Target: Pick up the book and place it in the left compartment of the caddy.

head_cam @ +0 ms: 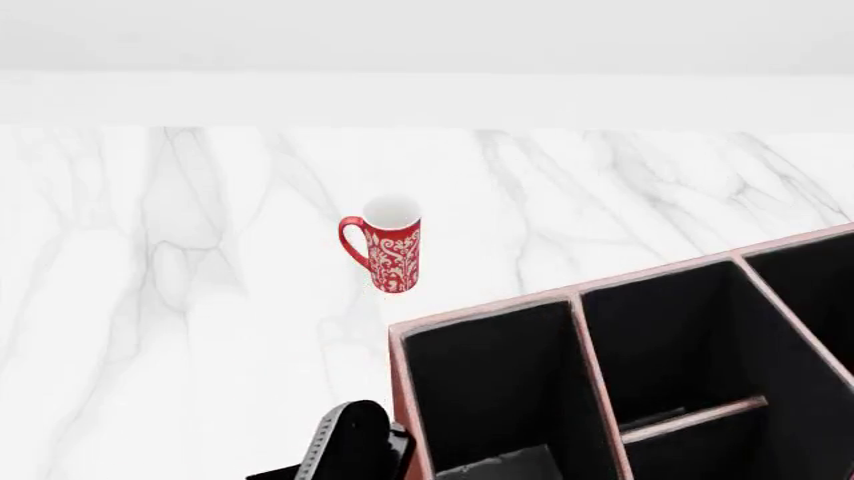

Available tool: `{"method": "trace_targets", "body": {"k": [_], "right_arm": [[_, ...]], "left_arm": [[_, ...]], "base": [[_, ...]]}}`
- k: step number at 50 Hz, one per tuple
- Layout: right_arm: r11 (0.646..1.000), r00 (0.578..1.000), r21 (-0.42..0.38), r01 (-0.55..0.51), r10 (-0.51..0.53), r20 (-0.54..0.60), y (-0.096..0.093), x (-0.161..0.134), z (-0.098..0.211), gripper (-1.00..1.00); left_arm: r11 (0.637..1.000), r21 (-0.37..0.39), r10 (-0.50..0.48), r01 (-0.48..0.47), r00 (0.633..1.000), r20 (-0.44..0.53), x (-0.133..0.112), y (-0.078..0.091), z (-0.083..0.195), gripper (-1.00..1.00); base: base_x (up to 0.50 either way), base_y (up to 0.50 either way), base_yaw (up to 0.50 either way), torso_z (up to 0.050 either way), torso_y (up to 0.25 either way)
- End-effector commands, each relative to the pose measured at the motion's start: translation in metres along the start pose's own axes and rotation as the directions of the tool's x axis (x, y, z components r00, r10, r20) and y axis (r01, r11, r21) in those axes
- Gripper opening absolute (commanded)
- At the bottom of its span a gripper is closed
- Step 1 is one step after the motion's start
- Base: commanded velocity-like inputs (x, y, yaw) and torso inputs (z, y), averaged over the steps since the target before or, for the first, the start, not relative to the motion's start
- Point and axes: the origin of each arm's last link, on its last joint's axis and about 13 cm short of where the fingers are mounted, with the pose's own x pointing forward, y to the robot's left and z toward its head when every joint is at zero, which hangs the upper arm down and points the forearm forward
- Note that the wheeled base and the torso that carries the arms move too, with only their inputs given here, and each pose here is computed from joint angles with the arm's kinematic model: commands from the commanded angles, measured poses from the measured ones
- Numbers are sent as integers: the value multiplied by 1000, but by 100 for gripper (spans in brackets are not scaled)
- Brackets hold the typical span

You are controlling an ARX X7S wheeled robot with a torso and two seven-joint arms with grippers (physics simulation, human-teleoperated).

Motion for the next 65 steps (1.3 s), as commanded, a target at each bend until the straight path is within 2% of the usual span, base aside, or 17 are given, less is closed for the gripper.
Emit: {"method": "trace_targets", "body": {"k": [1,16,29,45,65], "right_arm": [[1000,1000,-18,8,-8,15,-3,8,-2,100],[999,999,7,53,-53,-6,-14,25,-17,100],[1000,1000,3,-8,8,2,-4,41,-20,100],[999,1000,42,1,-1,-10,-9,55,-33,100],[998,999,51,-45,46,-20,-2,66,-39,100]], "left_arm": [[1000,13,13,-13,1000,-16,-2,1,0,100],[1000,14,5,-5,1000,-30,6,-2,-3,100],[1000,18,-1,2,999,-43,12,-5,-6,100],[1000,23,-8,9,999,-51,16,-8,-7,100],[999,28,-16,18,998,-67,21,-11,-8,100]], "base": [[0,0,0,0,0],[0,0,0,0,0],[0,0,0,0,0],[0,0,0,0,0],[0,0,0,0,0]]}}
